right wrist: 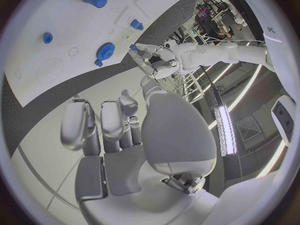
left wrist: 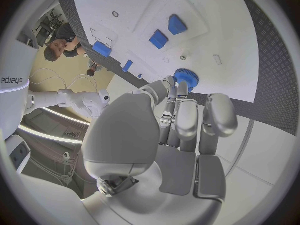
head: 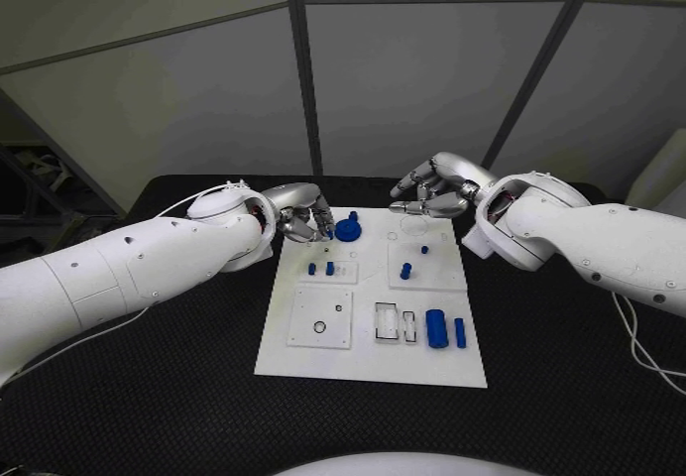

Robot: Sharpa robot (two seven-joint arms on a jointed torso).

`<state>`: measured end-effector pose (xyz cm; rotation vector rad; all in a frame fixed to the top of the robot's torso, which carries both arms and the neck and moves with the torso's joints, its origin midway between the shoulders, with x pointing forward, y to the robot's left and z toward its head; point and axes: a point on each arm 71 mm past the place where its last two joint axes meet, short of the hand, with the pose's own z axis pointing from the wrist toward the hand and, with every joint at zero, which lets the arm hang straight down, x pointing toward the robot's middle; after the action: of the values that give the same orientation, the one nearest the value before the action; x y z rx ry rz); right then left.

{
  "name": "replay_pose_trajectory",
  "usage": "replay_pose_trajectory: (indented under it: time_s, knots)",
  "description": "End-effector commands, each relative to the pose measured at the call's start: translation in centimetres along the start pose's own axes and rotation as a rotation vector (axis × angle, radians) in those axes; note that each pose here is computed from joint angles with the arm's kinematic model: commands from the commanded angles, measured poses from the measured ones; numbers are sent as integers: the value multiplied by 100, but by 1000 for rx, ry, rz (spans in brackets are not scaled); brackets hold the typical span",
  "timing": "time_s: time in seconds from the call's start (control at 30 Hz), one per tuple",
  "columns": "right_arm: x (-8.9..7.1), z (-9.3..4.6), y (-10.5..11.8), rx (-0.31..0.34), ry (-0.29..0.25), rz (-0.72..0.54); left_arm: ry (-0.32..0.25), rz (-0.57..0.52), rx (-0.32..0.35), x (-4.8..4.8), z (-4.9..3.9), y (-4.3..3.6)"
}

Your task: Assemble the parts on the task board

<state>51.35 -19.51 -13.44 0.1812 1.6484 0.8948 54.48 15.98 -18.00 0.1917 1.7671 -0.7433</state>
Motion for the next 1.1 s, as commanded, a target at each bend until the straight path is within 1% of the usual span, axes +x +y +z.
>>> replay_pose_trajectory:
  time_s: [0.03, 0.2, 0.53, 0.7, 1.1]
  knots:
    - [-12, 0, 16, -10, -7, -3, 29, -8, -29, 24, -10, 50]
    - [-8, 2, 20, -11, -6, -3, 39, -10, -41, 50, -12, 93]
    - [-4, 5, 26, -12, -5, -4, 61, -16, -54, 123, 1, 122]
    - [-3, 4, 28, -13, -5, -4, 73, -17, -61, 143, 4, 139]
    - [3, 8, 35, -15, -4, -3, 89, -20, -52, 184, 23, 97]
